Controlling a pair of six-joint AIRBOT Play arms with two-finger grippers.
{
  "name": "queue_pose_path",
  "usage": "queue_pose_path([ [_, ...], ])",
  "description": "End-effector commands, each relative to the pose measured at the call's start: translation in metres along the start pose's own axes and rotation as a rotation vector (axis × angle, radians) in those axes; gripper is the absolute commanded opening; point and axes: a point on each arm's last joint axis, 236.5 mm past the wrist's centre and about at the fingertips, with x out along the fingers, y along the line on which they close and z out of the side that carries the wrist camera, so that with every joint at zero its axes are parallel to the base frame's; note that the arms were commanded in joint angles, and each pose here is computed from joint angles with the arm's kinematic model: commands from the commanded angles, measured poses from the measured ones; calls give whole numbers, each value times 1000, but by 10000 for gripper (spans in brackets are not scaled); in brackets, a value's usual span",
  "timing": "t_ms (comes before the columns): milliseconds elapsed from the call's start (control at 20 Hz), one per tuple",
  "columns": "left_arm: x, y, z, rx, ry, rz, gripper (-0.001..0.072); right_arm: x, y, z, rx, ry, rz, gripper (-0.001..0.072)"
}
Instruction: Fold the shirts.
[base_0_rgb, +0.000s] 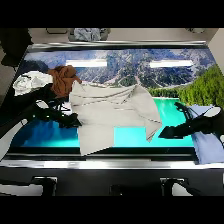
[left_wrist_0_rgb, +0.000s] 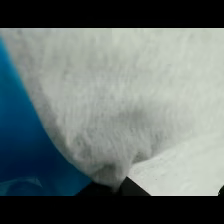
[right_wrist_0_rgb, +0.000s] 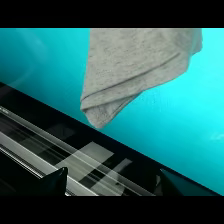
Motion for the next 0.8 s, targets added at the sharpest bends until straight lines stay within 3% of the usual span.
queue_pose_path([
  [0, 3, -2, 7, -4, -30, -6, 90, 41, 10, 0, -14, 0, -23, 704],
  [50, 2, -3, 6, 0, -28, -7, 35, 49, 9, 4, -9, -15, -47, 705],
  [350, -3, -10, 3, 39, -25, -19, 33, 69, 28, 36, 35, -126, -68, 692],
  [450, -3, -12, 3, 40, -28, -29, 34, 81, 32, 40, 77, -125, -75, 657],
  [550, -4, -16, 4, 39, -33, -45, 33, 96, 39, 34, 99, -77, -66, 500],
  [600, -4, -16, 4, 39, -33, -46, 34, 101, 41, 31, 94, -57, -63, 227],
  [650, -4, -16, 5, 57, -36, -46, 33, 102, 42, 30, 96, -53, -59, 50],
  [750, -14, -16, 15, 72, -64, -49, 31, 96, 42, 31, 49, -38, -65, 43],
])
